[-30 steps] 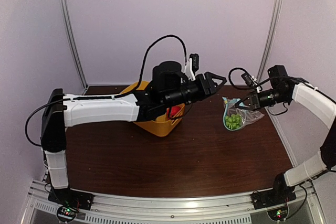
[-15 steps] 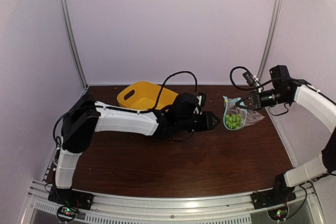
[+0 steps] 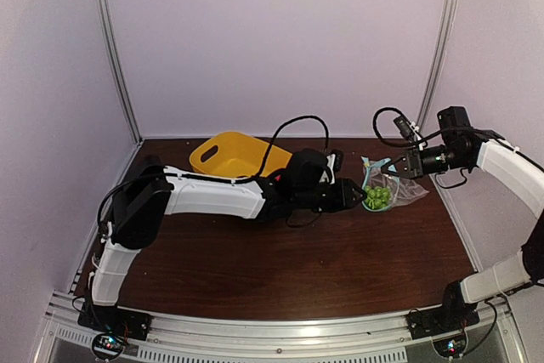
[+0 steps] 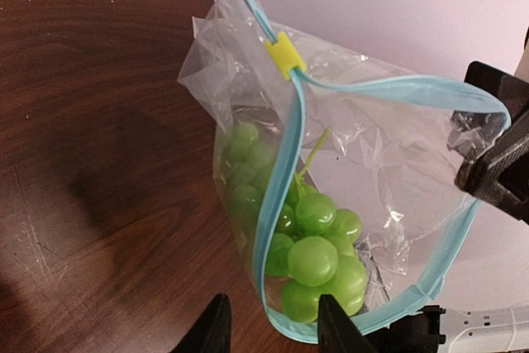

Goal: Place the food in the zip-top bag and seal the zipper
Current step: Adjust the zipper food storage bag at the center of the board.

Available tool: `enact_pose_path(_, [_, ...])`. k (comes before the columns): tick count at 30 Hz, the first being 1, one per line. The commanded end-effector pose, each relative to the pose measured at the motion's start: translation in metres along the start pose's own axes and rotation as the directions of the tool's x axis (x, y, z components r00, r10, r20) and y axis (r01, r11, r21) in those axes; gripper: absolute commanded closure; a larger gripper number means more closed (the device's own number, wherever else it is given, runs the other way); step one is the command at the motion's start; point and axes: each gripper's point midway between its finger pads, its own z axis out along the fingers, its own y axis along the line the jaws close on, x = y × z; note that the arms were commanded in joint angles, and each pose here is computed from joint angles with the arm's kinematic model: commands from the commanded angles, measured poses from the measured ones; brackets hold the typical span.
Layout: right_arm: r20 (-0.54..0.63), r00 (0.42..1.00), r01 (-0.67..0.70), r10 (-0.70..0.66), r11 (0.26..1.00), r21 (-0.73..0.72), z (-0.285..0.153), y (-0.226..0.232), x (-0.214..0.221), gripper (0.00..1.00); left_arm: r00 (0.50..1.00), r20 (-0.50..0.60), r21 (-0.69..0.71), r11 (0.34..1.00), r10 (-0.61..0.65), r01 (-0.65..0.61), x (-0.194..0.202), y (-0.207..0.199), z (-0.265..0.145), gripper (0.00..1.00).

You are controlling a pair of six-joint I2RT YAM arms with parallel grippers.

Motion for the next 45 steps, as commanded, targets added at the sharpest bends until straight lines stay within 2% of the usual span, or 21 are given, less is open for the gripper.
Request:
enact_pose_path(1, [0.031,0.999,0.025,-0.024,0.999,-0.035,-0.004,0.010,-0.005,1.00,1.000,0.016,0.029,1.000,-0.009,0.008,-0.003,-0.005,0.008,0.68])
enact_pose_path(7, [0.030,0.999,0.025,-0.024,0.999,-0.039,-0.005,0.012,-0.003,1.00,0.999,0.024,0.037,0.999,-0.020,0.019,-0.001,-0.001,0.013,0.78])
enact_pose_path(12, [0.027,0.999,0.021,-0.020,0.998,-0.053,-0.004,0.014,-0.001,1.00,0.999,0.027,0.040,0.999,-0.024,0.023,-0.002,0.001,0.020,0.80])
enact_pose_path(17, [0.035,0.999,0.023,-0.020,0.997,-0.068,-0.005,0.017,-0.003,1.00,1.000,0.014,0.051,0.999,-0.012,0.011,-0.002,0.001,0.030,0.77])
enact_pose_path(20, [0.035,0.999,0.022,-0.020,0.997,-0.068,-0.005,0.017,-0.002,1.00,1.000,0.019,0.066,0.998,-0.008,0.007,-0.002,-0.002,0.031,0.87])
enact_pose_path(22, [0.034,0.999,0.024,-0.022,0.998,-0.056,-0.005,0.015,-0.002,1.00,0.999,0.034,0.082,0.997,-0.001,-0.002,-0.005,-0.006,0.026,1.00])
enact_pose_path(25, [0.036,0.999,0.030,-0.029,0.999,-0.030,-0.005,0.012,-0.004,1.00,0.998,0.065,0.094,0.995,0.021,-0.027,-0.014,-0.018,0.011,1.00])
enact_pose_path(26, [0.037,0.999,0.032,-0.031,0.999,-0.005,-0.006,0.008,-0.005,1.00,0.997,0.075,0.089,0.995,0.031,-0.038,-0.018,-0.022,0.005,1.00])
enact_pose_path(29, [0.025,0.999,0.041,-0.047,0.980,0.194,-0.012,-0.023,-0.013,1.00,0.994,0.099,0.063,0.997,0.039,-0.046,-0.032,-0.042,-0.029,1.00])
enact_pose_path(33, [0.011,0.996,0.067,-0.083,0.861,0.503,-0.040,-0.066,-0.026,1.00,0.985,0.156,-0.052,0.996,0.073,-0.066,-0.038,-0.059,-0.074,1.00])
enact_pose_path(35, [-0.010,0.994,0.094,-0.109,0.808,0.582,-0.048,-0.075,-0.029,1.00,0.975,0.206,-0.139,0.989,0.084,-0.056,-0.045,-0.045,-0.081,1.00])
enact_pose_path(36, [-0.038,0.992,0.121,-0.122,0.799,0.589,-0.046,-0.073,-0.027,1.00,0.977,0.198,-0.132,0.990,0.081,-0.055,-0.043,-0.046,-0.082,1.00])
enact_pose_path(38, [-0.084,0.986,0.166,-0.144,0.827,0.537,-0.033,-0.061,-0.020,1.00,0.970,0.213,-0.101,0.990,0.117,-0.097,-0.040,-0.054,-0.074,1.00])
enact_pose_path(41, [-0.126,0.976,0.215,-0.178,0.878,0.428,-0.008,-0.033,-0.007,1.00,0.983,0.132,-0.043,0.991,0.128,-0.123,-0.025,-0.060,-0.048,1.00])
enact_pose_path(43, [-0.123,0.970,0.240,-0.208,0.891,0.385,-0.003,-0.018,-0.006,1.00,0.984,0.120,-0.038,0.991,0.132,-0.128,-0.019,-0.059,-0.040,1.00])
enact_pose_path(45, [-0.070,0.968,0.249,-0.240,0.894,0.372,-0.010,-0.004,-0.018,1.00,0.982,0.125,-0.056,0.989,0.140,-0.133,-0.020,-0.053,-0.038,1.00])
